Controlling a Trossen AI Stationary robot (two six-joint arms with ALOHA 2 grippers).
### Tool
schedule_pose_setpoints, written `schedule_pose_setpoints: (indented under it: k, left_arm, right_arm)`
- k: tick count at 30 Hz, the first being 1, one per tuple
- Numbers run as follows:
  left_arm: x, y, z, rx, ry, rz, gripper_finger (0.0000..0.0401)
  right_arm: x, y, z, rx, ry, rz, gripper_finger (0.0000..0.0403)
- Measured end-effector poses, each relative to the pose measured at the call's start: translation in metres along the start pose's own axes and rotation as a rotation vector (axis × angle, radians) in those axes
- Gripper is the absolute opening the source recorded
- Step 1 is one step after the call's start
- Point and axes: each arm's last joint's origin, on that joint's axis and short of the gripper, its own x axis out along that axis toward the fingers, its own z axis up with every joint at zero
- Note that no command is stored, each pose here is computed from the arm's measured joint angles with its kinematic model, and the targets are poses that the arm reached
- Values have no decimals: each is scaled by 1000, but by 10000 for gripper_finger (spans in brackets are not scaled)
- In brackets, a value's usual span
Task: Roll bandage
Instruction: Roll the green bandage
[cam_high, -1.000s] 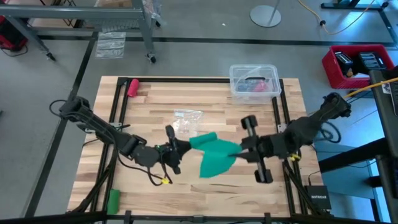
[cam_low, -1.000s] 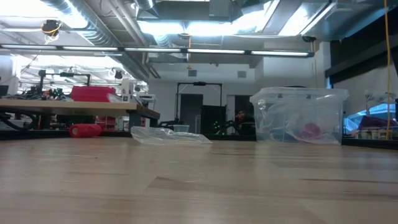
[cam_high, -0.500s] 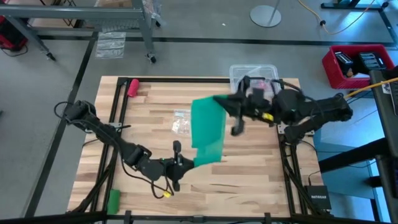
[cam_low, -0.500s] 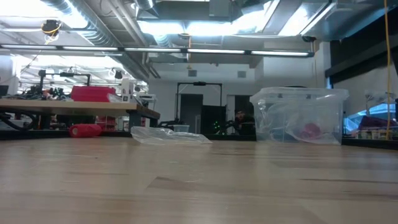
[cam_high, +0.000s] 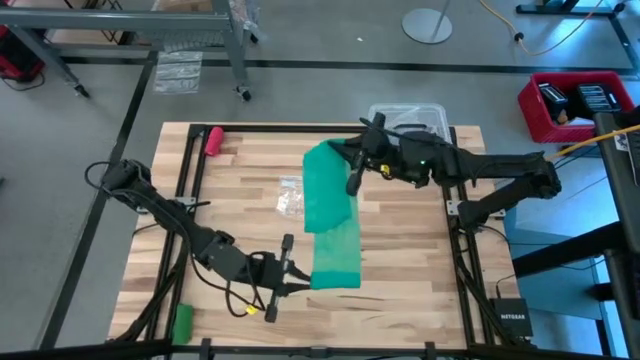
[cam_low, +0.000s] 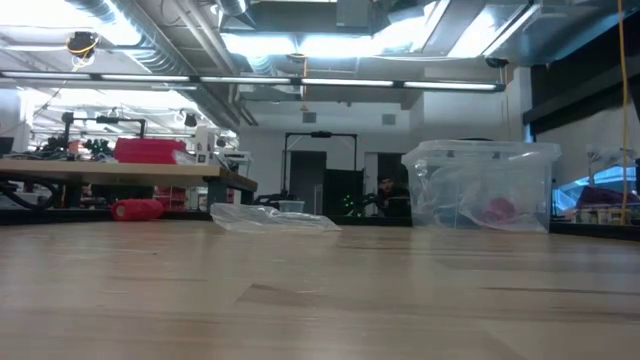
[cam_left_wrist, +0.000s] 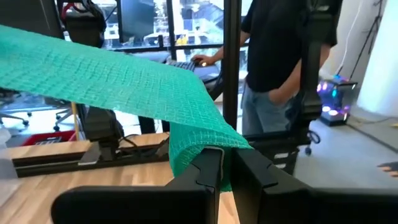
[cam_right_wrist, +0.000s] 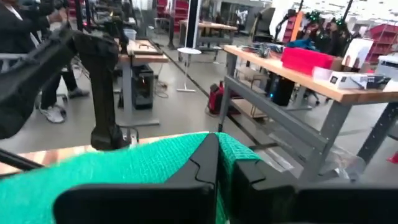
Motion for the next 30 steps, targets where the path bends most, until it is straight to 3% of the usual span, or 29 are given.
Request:
schedule_pose_setpoints:
  k: [4,8,13,16,21,25,30]
  left_arm:
    - [-3,1,5,-9,-13,-3,17]
    - [-3,1,5,-14,-13,-3,17]
    - [-3,1,2,-29,18,3,17]
    - [-3,1,-1,-33,46,12,17]
    - [-4,2,-12,-31,147,33,17]
    - [-5,5,-19,-49,216,62,17]
    - [-6,6,-24,-94,263,85,17]
  right_arm:
    - [3,2,-2,93,5,34,50]
    - [1,1,0,295,-2,33,126]
    - [6,-21,-12,389,87,-153,212]
    - [10,-39,-28,513,221,-181,242]
    - [11,-53,-40,597,381,-78,261]
    - [10,-53,-35,617,356,-3,259]
    - [10,-49,-31,538,352,154,257]
